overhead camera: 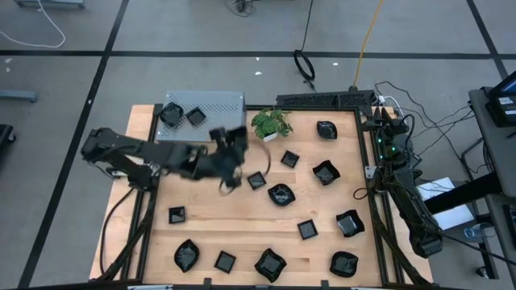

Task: Pick & Place Mini shaped plates
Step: Put the black distorted square plate on the shelf, then stack the black leaf shaped plate on top of the other black leaf shaped plate on the shelf

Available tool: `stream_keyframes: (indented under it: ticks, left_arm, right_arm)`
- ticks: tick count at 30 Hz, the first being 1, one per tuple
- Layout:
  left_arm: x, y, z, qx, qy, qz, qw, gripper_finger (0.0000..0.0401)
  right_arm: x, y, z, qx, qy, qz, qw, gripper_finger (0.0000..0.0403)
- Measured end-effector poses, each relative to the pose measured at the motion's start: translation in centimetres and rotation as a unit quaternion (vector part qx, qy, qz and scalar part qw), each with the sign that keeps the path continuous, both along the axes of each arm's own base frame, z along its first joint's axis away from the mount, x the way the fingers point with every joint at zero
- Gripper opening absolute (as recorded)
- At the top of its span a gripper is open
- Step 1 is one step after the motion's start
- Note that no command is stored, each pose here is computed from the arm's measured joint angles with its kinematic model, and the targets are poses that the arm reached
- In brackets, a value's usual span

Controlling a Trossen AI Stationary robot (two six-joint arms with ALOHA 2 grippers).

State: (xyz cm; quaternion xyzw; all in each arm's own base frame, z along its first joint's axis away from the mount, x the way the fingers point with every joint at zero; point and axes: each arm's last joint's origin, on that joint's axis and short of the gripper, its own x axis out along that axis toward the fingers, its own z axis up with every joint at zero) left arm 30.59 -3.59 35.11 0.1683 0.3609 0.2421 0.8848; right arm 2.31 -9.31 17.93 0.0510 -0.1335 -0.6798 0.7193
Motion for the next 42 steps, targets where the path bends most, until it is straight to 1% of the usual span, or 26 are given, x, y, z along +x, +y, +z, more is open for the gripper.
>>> stream_keyframes:
  ticks: [1,5,8,11,15,18,22,25,26,29,33,37,40,42]
  left_arm:
    - [0.2,1.2,-0.1,-0.004,0.006,0.012,1.0,0.0007]
    - [0.5,5.9,-0.9,-0.056,0.028,0.052,0.997,0.0007]
    - [0.5,8.7,-1.6,-0.071,0.049,0.082,0.993,0.0011]
    - [-0.2,11.0,-2.3,-0.083,0.09,0.102,0.987,0.0005]
    - [-1.1,13.3,-3.4,-0.094,0.145,0.11,0.979,0.0009]
    - [-1.1,14.6,-3.8,-0.086,0.159,0.105,0.978,0.0018]
    - [-1.1,16.2,-4.7,-0.072,0.194,0.084,0.975,0.001]
    - [-1.4,17.1,-5.1,-0.072,0.22,0.07,0.97,0.0006]
    - [-1.3,17.3,-5.1,-0.068,0.22,0.067,0.971,0.0006]
    - [-1.5,17.8,-5.3,-0.063,0.237,0.055,0.968,0.0021]
    - [-1.6,17.8,-5.1,-0.045,0.252,0.032,0.966,0.0049]
    - [-1.5,17.7,-5.2,-0.037,0.26,0.022,0.965,0.0083]
    - [-1.4,17.1,-4.8,-0.031,0.253,0.015,0.967,0.0117]
    - [-1.3,16.3,-4.1,-0.023,0.234,0.007,0.972,0.0141]
  right_arm:
    - [0.0,0.0,0.0,0.0,0.0,0.0,1.0,0.01]
    - [0.0,0.0,0.0,0.0,0.0,0.0,1.0,0.01]
    - [0.0,0.0,0.0,0.0,0.0,0.0,1.0,0.01]
    - [0.0,0.0,0.0,0.0,0.0,0.0,1.0,0.01]
    - [0.0,0.0,0.0,0.0,0.0,0.0,1.0,0.01]
    - [0.0,0.0,0.0,0.0,0.0,0.0,1.0,0.01]
    - [0.0,0.0,0.0,0.0,0.0,0.0,1.0,0.01]
    - [0.0,0.0,0.0,0.0,0.0,0.0,1.0,0.01]
    - [0.0,0.0,0.0,0.0,0.0,0.0,1.0,0.01]
    - [0.0,0.0,0.0,0.0,0.0,0.0,1.0,0.01]
    - [0.0,0.0,0.0,0.0,0.0,0.0,1.0,0.01]
    - [0.0,0.0,0.0,0.0,0.0,0.0,1.0,0.01]
    - [0.0,0.0,0.0,0.0,0.0,0.0,1.0,0.01]
    - [0.0,0.0,0.0,0.0,0.0,0.0,1.0,0.01]
